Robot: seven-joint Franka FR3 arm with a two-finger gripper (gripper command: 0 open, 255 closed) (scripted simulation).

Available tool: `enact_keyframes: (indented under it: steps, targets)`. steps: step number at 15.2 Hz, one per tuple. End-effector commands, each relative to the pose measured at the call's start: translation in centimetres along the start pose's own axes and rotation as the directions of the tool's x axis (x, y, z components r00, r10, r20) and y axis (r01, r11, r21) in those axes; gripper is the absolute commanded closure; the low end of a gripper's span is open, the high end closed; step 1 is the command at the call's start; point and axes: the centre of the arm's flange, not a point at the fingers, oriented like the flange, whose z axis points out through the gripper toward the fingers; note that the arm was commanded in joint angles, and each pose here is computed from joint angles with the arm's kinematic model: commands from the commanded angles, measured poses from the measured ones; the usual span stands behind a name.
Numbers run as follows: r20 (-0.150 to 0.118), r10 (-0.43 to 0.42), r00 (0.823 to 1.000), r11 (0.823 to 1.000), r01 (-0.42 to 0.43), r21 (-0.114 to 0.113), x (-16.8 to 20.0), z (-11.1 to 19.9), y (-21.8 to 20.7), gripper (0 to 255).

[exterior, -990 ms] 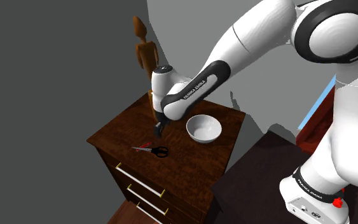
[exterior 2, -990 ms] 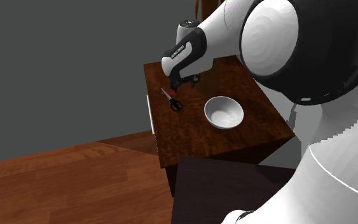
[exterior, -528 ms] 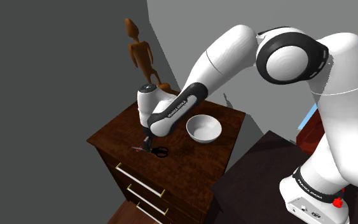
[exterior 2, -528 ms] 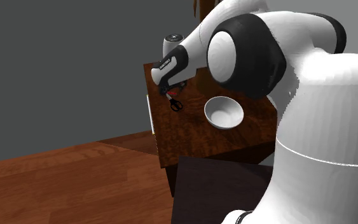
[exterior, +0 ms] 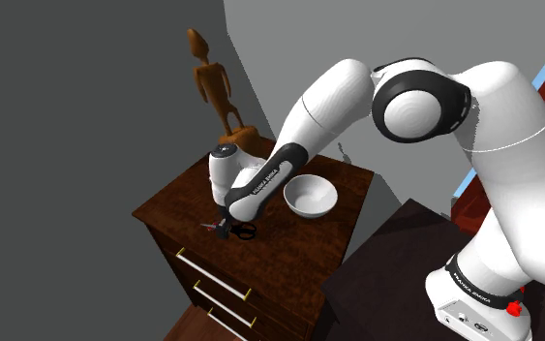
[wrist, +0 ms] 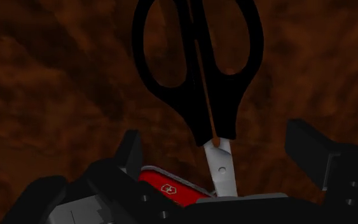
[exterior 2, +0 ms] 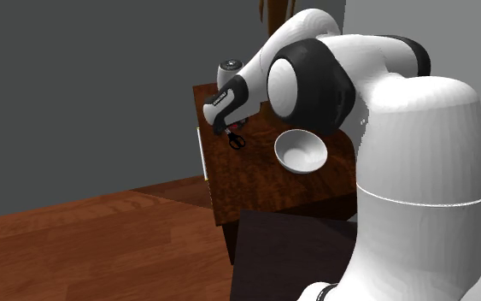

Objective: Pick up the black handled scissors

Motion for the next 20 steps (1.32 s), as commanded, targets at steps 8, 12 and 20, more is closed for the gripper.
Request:
enact_keyframes:
  steps: [8, 12, 20]
  targets:
    - [-0.001, 0.0, 1.0, 1.0, 0.0, 0.0, 0.0, 0.6, 0.3, 255]
    - [0.0, 0.0, 1.0, 1.0, 0.0, 0.0, 0.0, -0.1, 0.1, 255]
    - [0.0, 0.0, 1.0, 1.0, 0.0, 0.0, 0.3, -4.4, 0.0, 255]
